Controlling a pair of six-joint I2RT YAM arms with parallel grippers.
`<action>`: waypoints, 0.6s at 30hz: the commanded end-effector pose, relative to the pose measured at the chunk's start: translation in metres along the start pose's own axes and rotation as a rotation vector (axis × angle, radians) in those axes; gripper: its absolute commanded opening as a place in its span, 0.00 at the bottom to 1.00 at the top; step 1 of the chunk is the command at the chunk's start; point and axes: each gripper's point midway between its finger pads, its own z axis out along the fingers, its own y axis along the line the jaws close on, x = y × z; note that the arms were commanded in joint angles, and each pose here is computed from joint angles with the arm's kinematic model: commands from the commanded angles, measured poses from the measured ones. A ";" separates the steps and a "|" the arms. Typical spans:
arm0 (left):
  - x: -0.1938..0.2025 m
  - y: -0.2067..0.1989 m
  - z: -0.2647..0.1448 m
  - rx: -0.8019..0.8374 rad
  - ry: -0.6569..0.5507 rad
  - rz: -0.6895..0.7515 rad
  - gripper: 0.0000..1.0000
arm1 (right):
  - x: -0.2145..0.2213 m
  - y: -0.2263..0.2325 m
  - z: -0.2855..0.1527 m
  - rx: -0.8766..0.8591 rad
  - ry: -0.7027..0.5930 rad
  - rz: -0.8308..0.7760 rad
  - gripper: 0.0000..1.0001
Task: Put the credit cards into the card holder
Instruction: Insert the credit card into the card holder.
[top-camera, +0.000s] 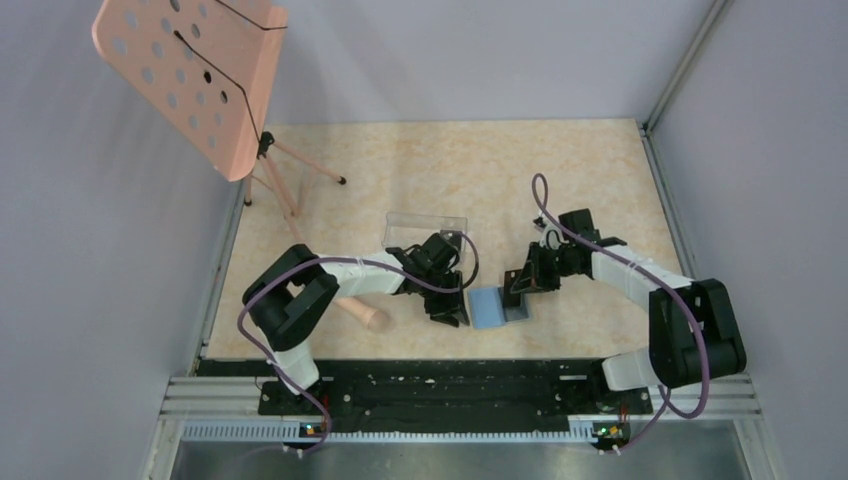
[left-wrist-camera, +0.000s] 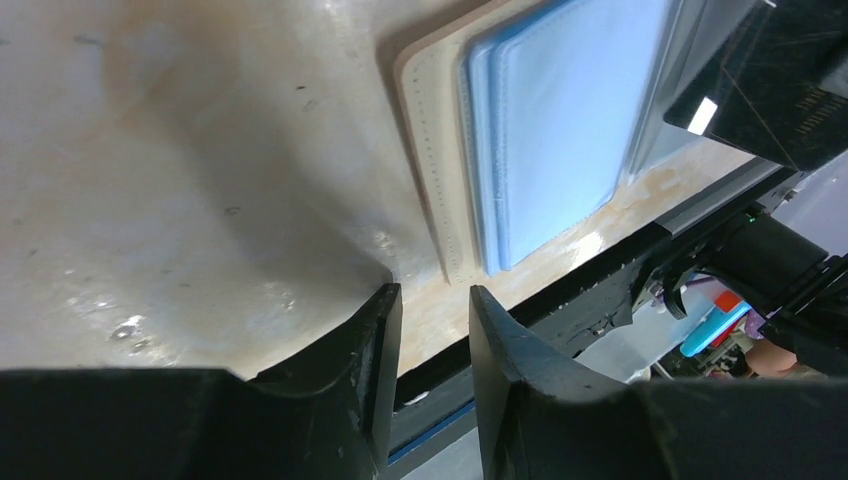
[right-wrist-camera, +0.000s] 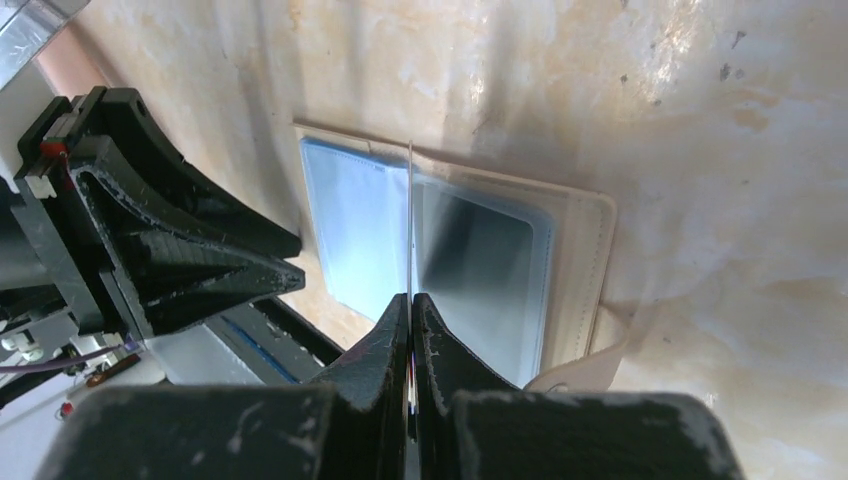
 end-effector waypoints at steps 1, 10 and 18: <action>0.000 0.004 0.010 -0.039 0.012 0.019 0.37 | -0.010 0.000 0.008 -0.040 -0.035 -0.016 0.00; 0.002 0.007 0.016 -0.050 0.032 0.023 0.27 | 0.011 0.008 0.018 -0.162 0.007 0.034 0.00; 0.002 0.012 0.018 -0.077 0.041 0.029 0.24 | 0.026 0.011 0.020 -0.217 0.046 0.065 0.00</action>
